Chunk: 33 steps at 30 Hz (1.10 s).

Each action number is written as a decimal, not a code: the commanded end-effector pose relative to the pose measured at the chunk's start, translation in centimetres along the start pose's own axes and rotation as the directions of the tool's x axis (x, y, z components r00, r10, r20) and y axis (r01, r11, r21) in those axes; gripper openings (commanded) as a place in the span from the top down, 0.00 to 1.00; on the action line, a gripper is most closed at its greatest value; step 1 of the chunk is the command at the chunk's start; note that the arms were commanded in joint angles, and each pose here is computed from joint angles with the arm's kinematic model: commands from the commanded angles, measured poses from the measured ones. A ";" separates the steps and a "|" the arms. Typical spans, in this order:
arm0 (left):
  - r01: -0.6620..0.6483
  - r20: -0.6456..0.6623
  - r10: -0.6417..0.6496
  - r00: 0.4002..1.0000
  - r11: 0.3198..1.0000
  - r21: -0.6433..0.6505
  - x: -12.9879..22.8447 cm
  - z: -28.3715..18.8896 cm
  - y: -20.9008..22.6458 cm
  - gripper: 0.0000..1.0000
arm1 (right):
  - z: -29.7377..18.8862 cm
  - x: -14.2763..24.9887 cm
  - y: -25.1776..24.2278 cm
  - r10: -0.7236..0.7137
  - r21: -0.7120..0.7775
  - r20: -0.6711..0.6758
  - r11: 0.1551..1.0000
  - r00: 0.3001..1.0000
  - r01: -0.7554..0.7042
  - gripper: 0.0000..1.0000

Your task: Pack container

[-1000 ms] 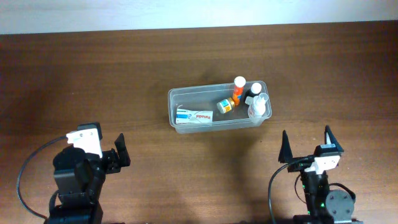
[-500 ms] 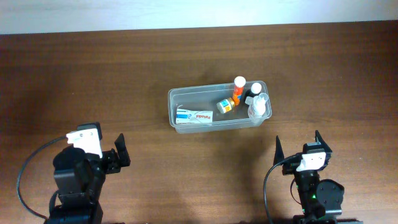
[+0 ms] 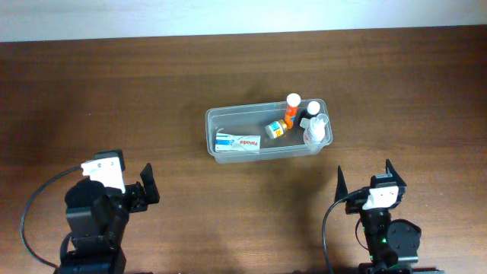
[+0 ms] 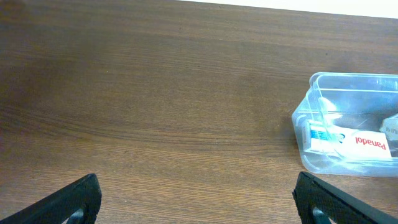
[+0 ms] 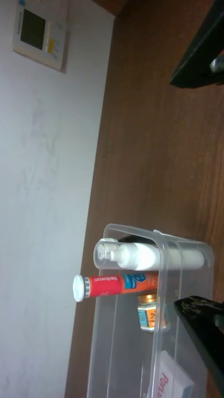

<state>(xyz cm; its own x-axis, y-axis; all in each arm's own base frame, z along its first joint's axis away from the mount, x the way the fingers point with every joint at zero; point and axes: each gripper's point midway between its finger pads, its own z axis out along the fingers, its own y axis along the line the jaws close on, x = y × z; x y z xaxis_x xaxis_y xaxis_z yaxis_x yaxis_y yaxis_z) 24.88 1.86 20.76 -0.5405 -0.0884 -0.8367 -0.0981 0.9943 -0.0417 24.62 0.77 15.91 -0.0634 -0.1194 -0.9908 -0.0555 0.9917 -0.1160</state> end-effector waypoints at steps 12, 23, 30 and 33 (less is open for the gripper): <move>0.004 -0.005 -0.004 1.000 1.000 -0.012 0.3 0.1 0.2 0.01 | 0.0 0.2 0.4 -0.007 -0.020 -0.001 1.000 1.000 0.007 0.02; -0.001 0.041 0.002 0.999 1.000 -0.016 0.4 -1.7 0.3 0.01 | 0.0 0.2 0.4 -0.007 -0.020 -0.001 1.000 1.000 0.007 0.02; -0.014 0.146 0.014 0.989 1.000 0.000 2.2 -3.3 0.1 0.01 | 0.0 0.2 0.4 -0.007 -0.020 -0.001 1.000 1.000 0.007 0.02; -0.024 0.181 0.021 0.983 1.000 0.016 3.5 -3.1 -0.2 0.01 | 0.0 0.2 0.4 -0.007 -0.020 -0.001 1.000 1.000 0.007 0.02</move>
<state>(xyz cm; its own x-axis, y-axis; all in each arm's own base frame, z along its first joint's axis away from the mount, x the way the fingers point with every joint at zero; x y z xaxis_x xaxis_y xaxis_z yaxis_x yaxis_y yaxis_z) 20.79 1.43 20.89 -0.3952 -0.0717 -0.9158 -0.0863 0.9954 -0.0407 24.62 0.77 15.91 -0.0629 -0.1278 -0.9898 -0.0561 0.9907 -0.1243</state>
